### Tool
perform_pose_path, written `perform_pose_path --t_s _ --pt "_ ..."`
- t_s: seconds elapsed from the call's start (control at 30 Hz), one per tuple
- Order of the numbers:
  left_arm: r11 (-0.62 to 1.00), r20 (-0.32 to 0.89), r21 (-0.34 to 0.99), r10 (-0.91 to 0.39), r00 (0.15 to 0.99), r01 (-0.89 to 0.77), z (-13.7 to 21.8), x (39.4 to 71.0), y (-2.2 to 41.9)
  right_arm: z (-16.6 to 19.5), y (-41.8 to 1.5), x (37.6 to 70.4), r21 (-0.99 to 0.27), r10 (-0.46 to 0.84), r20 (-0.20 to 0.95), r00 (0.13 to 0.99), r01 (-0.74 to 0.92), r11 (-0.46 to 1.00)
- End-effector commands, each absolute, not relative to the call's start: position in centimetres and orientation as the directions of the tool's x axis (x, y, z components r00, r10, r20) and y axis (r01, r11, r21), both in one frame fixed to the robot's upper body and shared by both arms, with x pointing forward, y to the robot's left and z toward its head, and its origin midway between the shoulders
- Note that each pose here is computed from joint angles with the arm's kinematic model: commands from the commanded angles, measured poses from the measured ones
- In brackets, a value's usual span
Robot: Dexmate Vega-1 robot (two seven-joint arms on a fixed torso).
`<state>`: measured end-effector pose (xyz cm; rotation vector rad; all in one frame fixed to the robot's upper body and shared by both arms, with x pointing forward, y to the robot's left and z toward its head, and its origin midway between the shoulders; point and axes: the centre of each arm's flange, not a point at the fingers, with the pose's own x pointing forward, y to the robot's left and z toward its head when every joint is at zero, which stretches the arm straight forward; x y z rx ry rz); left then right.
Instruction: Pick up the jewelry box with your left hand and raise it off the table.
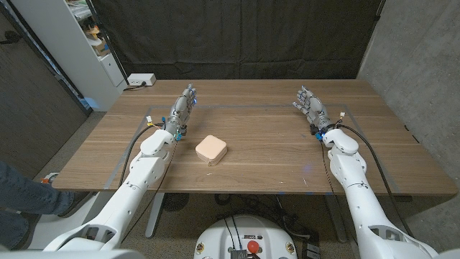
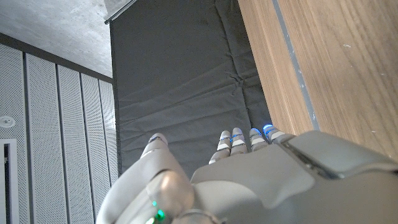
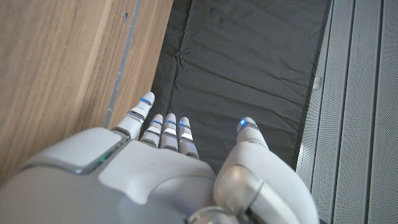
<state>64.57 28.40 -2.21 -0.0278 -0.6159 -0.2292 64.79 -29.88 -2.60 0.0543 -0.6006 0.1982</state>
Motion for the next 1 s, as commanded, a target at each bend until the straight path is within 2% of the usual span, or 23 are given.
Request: perform_pose_path --t_s 0.03,1.0 --pt "0.975 0.582 0.055 -0.208 0.786 0.217 -2.0 63.9 28.4 -2.9 -30.6 64.6 0.005 0.155 0.567 0.809 -0.191 0.982" --pt "0.977 0.586 0.07 -0.202 0.785 0.2 -1.8 61.9 29.2 -2.4 -31.3 64.3 0.006 0.155 0.581 0.799 -0.195 0.981"
